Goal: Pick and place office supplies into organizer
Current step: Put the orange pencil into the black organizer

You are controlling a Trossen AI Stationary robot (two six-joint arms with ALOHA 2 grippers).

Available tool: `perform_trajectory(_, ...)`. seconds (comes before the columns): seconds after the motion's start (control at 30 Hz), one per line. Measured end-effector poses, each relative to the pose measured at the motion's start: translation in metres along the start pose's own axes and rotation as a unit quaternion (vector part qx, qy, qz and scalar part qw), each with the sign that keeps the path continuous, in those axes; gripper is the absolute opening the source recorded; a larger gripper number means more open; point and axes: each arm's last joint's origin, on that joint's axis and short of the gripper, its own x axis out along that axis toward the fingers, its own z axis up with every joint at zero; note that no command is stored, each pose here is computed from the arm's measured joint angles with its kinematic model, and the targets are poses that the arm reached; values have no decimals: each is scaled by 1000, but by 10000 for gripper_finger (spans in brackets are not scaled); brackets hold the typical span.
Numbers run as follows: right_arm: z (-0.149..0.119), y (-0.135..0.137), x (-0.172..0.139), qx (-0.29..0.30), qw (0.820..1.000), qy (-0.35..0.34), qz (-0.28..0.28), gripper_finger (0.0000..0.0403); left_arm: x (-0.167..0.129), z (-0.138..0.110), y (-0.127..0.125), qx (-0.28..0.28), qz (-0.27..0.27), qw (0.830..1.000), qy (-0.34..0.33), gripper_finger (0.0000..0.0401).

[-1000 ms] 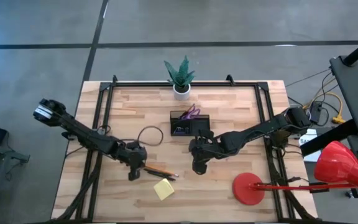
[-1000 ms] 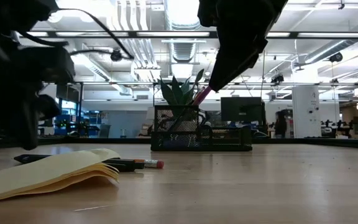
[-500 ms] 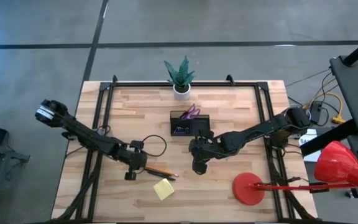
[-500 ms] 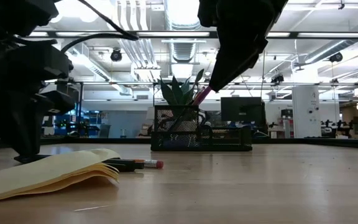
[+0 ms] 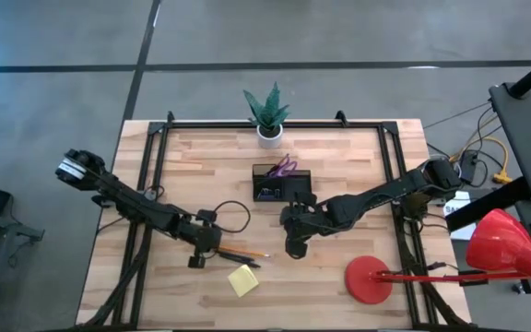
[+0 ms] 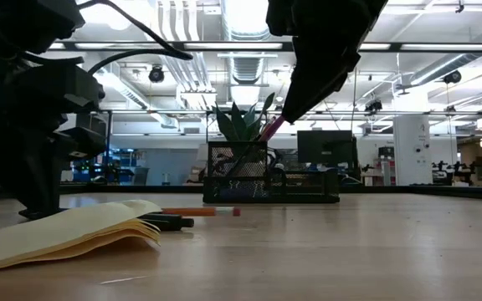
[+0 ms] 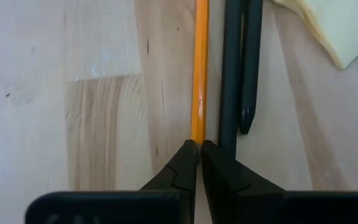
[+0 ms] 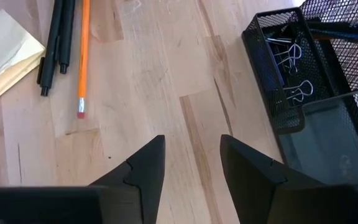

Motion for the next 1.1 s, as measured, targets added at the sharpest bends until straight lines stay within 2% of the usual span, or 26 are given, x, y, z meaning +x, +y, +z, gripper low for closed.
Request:
perform_trajectory(0.2,4,2,-3,0,1000,-3,15,136,5,3,-1,-3,-7,1000,-18,1)
perform_trajectory(0.33,-1,5,-1,0,996,36,85,134,8,3,-2,-15,-4,1000,-20,1)
perform_trajectory(0.4,-6,5,1,3,995,49,91,136,10,3,-1,-16,1,1000,-20,1)
perform_trajectory(0.53,-18,2,10,-67,992,60,86,144,10,4,-1,-16,4,1000,-26,0)
perform_trajectory(0.67,-29,5,22,-97,989,26,110,157,10,4,-1,-33,7,999,-28,0)
perform_trajectory(0.9,-30,12,30,-72,986,-70,131,187,10,4,-1,-42,11,999,-31,0)
perform_trajectory(1.1,-43,17,54,-65,988,-43,136,203,11,7,-1,-57,10,997,-43,0)
